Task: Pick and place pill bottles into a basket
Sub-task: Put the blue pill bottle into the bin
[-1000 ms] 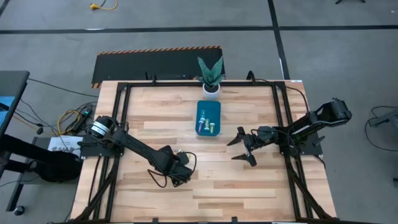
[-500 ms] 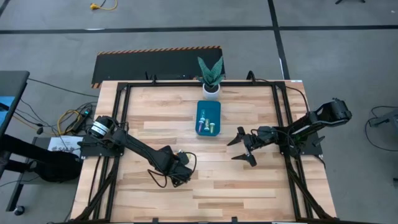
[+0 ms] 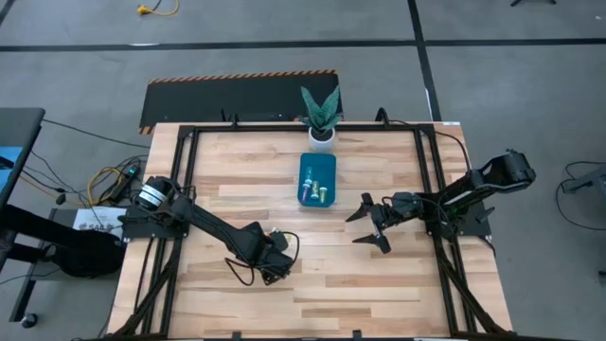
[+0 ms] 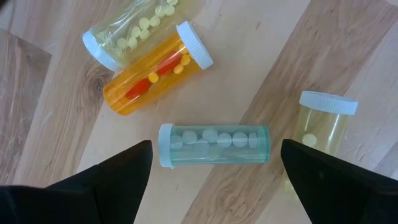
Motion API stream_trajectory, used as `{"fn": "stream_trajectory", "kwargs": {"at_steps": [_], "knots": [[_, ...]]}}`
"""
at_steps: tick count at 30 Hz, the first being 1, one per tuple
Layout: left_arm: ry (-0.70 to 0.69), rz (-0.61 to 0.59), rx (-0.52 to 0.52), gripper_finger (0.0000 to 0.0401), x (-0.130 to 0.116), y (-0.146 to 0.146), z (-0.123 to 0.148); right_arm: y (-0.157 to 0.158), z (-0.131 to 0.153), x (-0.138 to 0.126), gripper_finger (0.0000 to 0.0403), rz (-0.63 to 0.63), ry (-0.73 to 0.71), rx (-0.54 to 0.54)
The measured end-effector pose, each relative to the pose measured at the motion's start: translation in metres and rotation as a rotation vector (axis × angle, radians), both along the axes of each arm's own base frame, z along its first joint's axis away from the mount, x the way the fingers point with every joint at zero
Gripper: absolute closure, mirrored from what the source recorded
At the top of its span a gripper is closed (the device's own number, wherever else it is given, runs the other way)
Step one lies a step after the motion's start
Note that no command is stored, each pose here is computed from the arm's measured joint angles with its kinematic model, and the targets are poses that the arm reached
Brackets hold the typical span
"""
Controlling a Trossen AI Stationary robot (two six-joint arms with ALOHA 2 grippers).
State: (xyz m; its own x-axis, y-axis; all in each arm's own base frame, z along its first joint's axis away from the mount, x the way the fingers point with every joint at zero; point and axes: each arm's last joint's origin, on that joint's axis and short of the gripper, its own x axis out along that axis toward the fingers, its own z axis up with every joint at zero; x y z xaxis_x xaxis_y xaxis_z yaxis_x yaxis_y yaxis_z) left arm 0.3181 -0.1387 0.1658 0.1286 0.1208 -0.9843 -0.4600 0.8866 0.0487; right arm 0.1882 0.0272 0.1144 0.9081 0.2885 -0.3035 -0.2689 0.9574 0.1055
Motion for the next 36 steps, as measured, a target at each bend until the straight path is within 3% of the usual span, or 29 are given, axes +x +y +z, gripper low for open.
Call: {"fn": "stream_trajectory", "kwargs": {"at_steps": [36], "knots": [[-0.022,-0.013,-0.036,0.0056,-0.003,0.002,-0.015,0.000,0.000,0.000,0.0076,0.000,-0.001,0.000]]}}
